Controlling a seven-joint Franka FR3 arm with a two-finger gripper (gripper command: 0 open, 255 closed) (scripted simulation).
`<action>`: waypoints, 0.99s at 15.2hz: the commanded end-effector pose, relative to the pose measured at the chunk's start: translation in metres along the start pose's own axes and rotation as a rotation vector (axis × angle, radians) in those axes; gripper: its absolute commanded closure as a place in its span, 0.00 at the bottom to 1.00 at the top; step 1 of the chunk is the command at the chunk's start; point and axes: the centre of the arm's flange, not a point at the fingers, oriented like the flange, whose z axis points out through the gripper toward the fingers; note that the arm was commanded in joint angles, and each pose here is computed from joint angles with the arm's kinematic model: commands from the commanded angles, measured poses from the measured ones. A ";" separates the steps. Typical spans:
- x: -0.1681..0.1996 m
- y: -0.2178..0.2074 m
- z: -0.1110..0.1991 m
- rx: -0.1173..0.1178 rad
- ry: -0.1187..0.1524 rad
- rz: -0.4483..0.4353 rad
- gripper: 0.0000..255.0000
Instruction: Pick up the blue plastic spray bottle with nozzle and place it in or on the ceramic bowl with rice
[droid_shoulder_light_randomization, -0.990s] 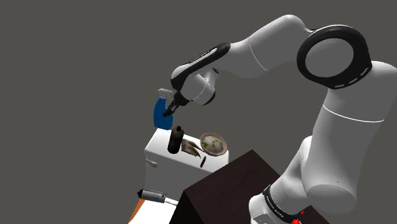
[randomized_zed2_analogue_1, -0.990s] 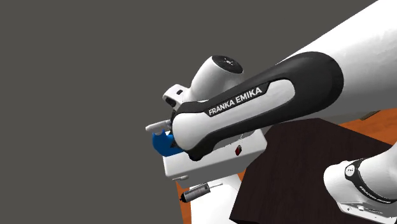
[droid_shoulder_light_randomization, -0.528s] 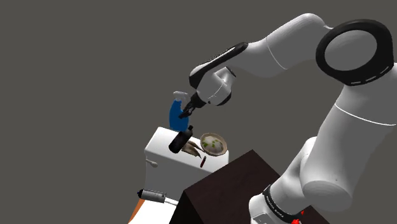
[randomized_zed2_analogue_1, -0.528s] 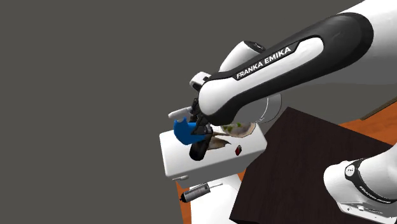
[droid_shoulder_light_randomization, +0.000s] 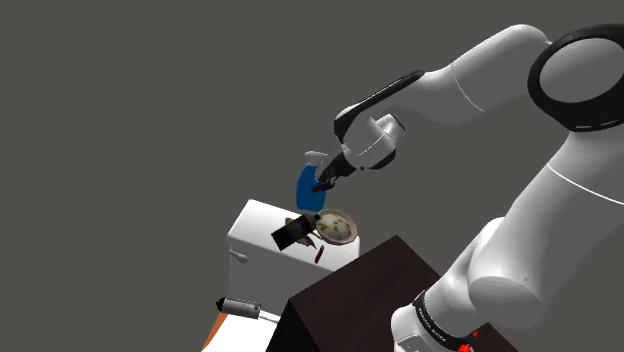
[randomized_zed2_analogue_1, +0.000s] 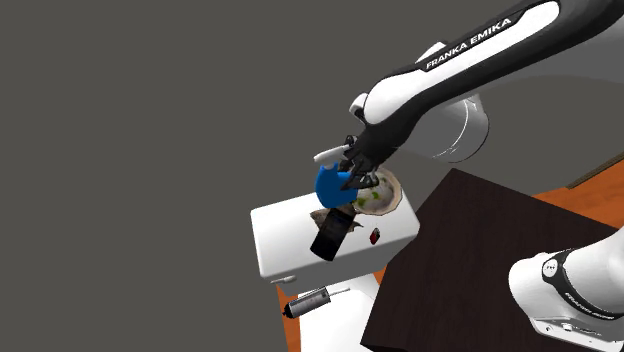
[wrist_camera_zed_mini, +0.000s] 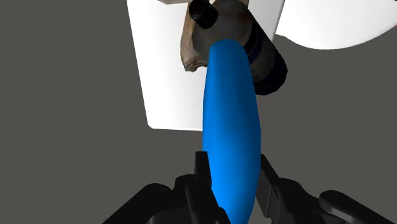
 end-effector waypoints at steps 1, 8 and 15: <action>-0.023 0.007 -0.010 0.001 0.000 -0.002 1.00; -0.102 0.034 -0.048 0.001 0.000 -0.002 1.00; -0.156 0.050 -0.056 0.001 0.000 -0.002 1.00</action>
